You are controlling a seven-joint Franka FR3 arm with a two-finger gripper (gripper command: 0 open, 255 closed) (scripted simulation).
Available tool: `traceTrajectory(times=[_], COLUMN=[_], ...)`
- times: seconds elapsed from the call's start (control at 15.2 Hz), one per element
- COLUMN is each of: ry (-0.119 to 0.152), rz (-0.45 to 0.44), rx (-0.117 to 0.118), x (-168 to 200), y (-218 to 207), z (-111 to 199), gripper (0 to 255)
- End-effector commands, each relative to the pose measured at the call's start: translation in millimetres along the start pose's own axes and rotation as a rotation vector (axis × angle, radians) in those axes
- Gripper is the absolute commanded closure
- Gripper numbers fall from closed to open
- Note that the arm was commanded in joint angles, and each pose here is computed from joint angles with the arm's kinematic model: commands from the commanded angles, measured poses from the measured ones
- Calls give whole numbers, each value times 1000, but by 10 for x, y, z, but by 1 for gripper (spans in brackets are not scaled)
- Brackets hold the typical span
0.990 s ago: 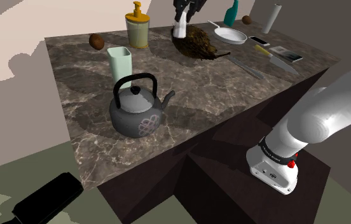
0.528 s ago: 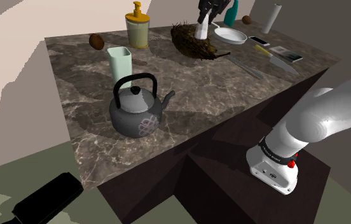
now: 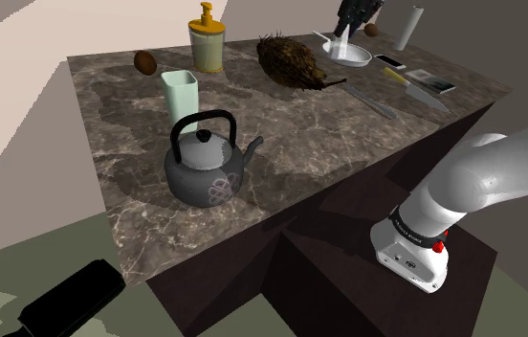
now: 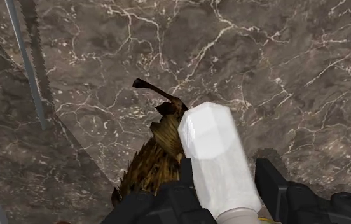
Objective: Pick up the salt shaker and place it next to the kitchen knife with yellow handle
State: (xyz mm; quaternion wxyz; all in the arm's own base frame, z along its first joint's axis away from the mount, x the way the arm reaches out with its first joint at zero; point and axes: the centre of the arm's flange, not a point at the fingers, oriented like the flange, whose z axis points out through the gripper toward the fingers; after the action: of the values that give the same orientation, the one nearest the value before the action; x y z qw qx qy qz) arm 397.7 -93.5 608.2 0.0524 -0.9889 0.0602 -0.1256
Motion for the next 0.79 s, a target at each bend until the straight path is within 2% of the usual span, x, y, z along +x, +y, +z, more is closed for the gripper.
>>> traceTrajectory(times=[0.0, 0.73], ry=[0, 0], rz=[-1, -1], rx=[0, 0], x=[-93, -602], y=[220, 1547], z=[-53, -348], gripper=[255, 255])
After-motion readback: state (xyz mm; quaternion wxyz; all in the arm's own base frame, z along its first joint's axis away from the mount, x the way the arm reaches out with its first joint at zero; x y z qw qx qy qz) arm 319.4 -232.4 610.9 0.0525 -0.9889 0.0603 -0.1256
